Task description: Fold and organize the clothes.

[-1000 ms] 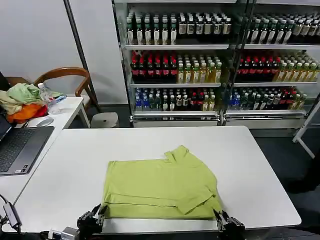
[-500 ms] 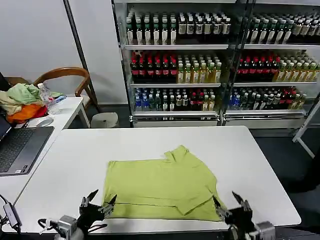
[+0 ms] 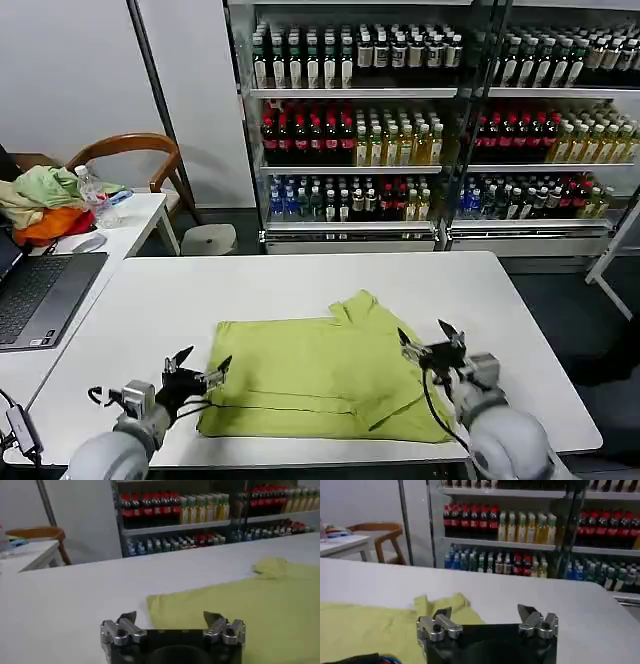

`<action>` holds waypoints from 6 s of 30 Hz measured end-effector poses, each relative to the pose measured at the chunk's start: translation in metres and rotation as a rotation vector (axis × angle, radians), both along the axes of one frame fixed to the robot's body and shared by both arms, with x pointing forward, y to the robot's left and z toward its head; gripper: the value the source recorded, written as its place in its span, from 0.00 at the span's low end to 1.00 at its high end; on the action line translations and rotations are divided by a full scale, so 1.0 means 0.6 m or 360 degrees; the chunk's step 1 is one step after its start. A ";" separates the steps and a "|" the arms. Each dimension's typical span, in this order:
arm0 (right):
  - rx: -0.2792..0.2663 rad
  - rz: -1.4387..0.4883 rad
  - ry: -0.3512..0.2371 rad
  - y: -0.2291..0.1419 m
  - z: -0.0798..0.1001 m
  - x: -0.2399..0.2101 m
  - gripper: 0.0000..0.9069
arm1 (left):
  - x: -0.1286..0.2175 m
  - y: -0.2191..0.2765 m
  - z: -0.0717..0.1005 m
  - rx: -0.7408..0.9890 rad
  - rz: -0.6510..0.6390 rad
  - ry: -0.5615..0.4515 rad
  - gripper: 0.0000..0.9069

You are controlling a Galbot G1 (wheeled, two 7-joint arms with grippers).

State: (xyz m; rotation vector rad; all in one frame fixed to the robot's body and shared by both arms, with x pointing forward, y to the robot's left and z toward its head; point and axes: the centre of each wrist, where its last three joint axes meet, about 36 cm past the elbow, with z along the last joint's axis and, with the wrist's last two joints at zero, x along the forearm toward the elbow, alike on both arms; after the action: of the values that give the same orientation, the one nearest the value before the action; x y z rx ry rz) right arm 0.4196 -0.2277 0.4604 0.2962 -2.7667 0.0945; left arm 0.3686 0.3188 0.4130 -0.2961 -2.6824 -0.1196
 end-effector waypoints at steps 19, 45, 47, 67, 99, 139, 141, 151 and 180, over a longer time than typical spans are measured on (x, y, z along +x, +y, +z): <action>0.0000 -0.0019 0.0124 0.087 -0.067 0.221 1.00 | 0.134 0.022 -0.046 -0.0040 0.0002 0.0035 1.00; 0.0057 -0.0008 0.0293 0.139 -0.128 0.281 0.00 | 0.193 0.032 -0.073 -0.0029 -0.0009 0.0086 0.06; 0.0060 -0.0008 0.0297 0.138 -0.128 0.281 0.00 | 0.192 0.032 -0.075 -0.0032 -0.0013 0.0088 0.06; 0.0068 0.0044 0.0261 0.144 -0.120 0.262 0.00 | 0.180 0.015 -0.079 -0.0069 -0.0041 0.0088 0.04; 0.0136 0.0117 0.0112 0.056 -0.019 -0.006 0.00 | 0.027 -0.002 -0.030 -0.0159 -0.0130 -0.0071 0.04; 0.0085 0.0076 0.0214 0.022 -0.036 -0.127 0.00 | -0.050 0.004 -0.044 -0.0092 -0.0153 0.0010 0.06; 0.0082 0.0081 0.0223 0.024 -0.042 -0.132 0.00 | -0.053 0.003 -0.046 -0.0092 -0.0162 0.0021 1.00; 0.0008 0.0065 0.0213 0.015 -0.048 -0.149 1.00 | -0.057 -0.006 -0.036 -0.0070 -0.0143 0.0019 1.00; -0.0132 -0.0082 0.0030 -0.027 -0.017 -0.213 1.00 | -0.091 -0.106 -0.017 -0.0136 0.0464 0.0168 0.06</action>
State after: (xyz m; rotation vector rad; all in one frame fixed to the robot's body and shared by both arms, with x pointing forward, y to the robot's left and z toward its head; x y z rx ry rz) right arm 0.2918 -0.2441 0.4501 0.2033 -2.7412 0.1916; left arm 0.3138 0.2554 0.4025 0.0632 -2.5962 0.0964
